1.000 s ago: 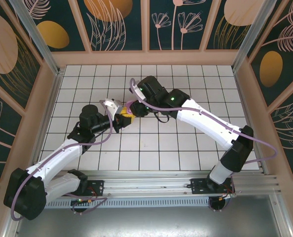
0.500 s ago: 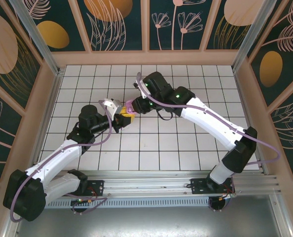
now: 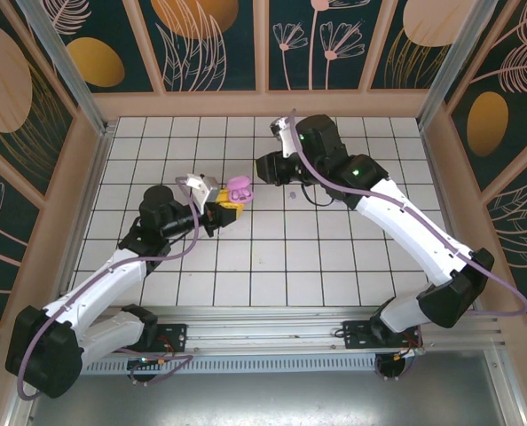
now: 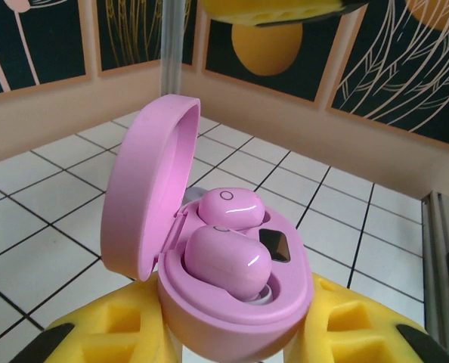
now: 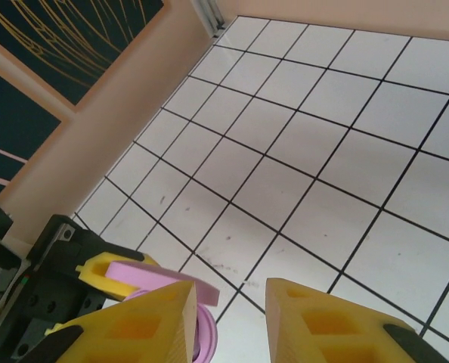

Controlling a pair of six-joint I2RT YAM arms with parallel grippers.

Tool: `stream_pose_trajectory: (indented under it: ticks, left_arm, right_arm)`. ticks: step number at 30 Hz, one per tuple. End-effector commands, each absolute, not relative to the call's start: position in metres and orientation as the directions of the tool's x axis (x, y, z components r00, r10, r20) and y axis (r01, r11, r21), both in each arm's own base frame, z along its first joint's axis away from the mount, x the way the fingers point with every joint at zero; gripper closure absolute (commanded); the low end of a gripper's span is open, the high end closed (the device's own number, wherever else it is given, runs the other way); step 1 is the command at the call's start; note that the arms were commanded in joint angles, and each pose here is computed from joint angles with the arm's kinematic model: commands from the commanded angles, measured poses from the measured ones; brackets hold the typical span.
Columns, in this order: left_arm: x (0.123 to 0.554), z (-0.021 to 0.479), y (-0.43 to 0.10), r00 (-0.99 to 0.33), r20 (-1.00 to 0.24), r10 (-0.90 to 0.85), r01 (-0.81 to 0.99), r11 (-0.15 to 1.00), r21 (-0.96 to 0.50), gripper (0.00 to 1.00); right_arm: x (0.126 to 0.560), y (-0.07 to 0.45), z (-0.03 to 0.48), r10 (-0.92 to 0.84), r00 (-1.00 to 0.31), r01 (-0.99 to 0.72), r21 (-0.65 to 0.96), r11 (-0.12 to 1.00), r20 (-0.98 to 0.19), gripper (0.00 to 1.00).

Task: Insert wireless bluetooth earbuds into charging case

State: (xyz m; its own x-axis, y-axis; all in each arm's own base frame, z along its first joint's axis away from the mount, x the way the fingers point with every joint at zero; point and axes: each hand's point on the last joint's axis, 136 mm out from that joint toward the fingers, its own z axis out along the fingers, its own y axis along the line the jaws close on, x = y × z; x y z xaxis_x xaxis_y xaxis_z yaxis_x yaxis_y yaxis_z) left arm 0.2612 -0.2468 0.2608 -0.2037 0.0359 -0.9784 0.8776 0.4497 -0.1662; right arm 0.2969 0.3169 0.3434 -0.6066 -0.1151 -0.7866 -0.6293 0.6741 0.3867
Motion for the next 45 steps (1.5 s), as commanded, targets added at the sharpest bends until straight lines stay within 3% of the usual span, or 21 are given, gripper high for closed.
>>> stream_pose_trajectory:
  ticks: [1, 8, 22, 28, 35, 40, 45]
  left_arm:
    - [0.256, 0.29, -0.254, -0.153, -0.988, -0.013, 0.909, 0.391, -0.146, 0.94]
    - [0.254, 0.301, -0.257, -0.15, -0.988, -0.028, 0.92, 0.362, -0.15, 0.94]
    - [0.263, 0.307, -0.252, -0.122, -0.991, -0.048, 0.898, 0.421, -0.131, 0.94]
    - [0.267, 0.31, -0.249, -0.107, -0.993, -0.051, 0.884, 0.452, -0.119, 0.94]
    - [0.268, 0.311, -0.248, -0.1, -0.994, -0.051, 0.88, 0.462, -0.112, 0.94]
    - [0.268, 0.311, -0.248, -0.096, -0.994, -0.05, 0.882, 0.459, -0.108, 0.94]
    - [0.267, 0.311, -0.249, -0.092, -0.995, -0.048, 0.885, 0.453, -0.104, 0.94]
  right_arm:
    - [0.302, 0.32, 0.362, -0.049, -0.589, -0.648, 0.436, 0.624, -0.806, 0.7]
    - [0.312, 0.333, 0.367, -0.01, -0.627, -0.672, 0.534, 0.513, -0.779, 0.7]
    - [0.294, 0.347, 0.336, -0.095, -0.69, -0.676, 0.591, 0.439, -0.718, 0.71]
    - [0.276, 0.344, 0.315, -0.159, -0.714, -0.669, 0.598, 0.441, -0.682, 0.71]
    - [0.273, 0.326, 0.321, -0.107, -0.695, -0.667, 0.582, 0.465, -0.711, 0.69]
    - [0.277, 0.321, 0.323, -0.042, -0.736, -0.62, 0.648, 0.443, -0.676, 0.6]
    - [0.272, 0.329, 0.33, -0.009, -0.776, -0.594, 0.726, 0.346, -0.631, 0.43]
